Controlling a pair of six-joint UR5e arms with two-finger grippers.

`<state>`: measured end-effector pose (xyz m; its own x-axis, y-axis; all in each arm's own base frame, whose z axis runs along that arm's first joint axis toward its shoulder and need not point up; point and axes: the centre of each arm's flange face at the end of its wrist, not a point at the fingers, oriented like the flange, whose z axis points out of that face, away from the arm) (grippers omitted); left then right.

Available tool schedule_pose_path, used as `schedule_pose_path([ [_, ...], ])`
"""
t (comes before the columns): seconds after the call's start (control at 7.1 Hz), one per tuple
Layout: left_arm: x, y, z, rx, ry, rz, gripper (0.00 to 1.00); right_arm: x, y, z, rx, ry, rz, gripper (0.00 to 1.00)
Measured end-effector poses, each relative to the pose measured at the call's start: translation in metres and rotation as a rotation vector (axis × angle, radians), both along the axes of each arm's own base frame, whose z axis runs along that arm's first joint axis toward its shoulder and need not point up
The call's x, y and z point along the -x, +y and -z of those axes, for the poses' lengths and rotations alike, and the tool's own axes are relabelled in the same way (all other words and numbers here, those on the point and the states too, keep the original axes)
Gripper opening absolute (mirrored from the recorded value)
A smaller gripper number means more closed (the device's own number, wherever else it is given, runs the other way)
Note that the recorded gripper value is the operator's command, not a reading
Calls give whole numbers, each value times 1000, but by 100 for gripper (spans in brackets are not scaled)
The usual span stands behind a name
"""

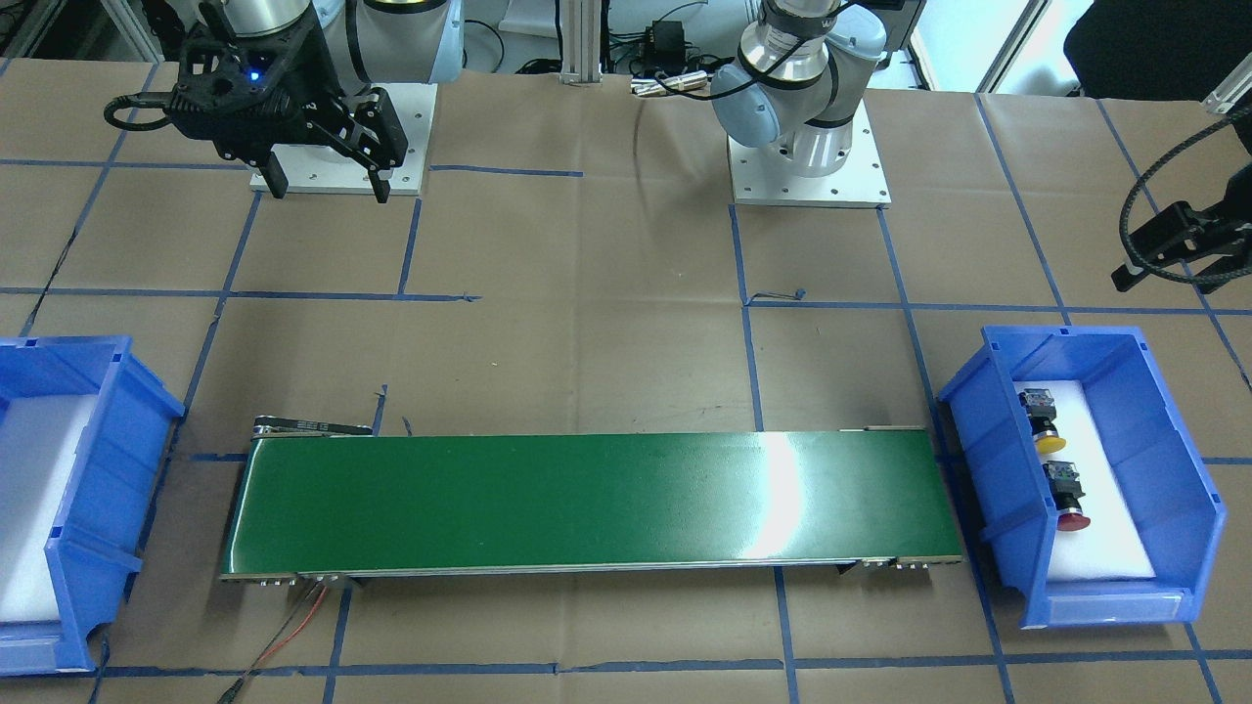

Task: Transport two buttons from left to right
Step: 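Lower the left gripper into the bin and grasp the yellow-capped button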

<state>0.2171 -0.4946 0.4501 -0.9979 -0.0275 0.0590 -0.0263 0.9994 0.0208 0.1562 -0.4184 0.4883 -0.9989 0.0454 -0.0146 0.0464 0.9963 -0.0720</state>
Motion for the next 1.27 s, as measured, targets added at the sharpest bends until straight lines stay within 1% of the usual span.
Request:
schedule_pose_path([
  [0.28,-19,0,27,0,8,8,99,0,0,-1,4,0,1,100],
  [0.7,-15,-2,80,36,-12,14,99,1,1,-2,7,-1,1,100],
  [0.99,-5,-10,112,61,-32,37,99,0,-1,-1,5,-1,1,100],
  [1.27,-5,-17,143,65,-35,46,99,0,-1,0,4,-1,1,100],
])
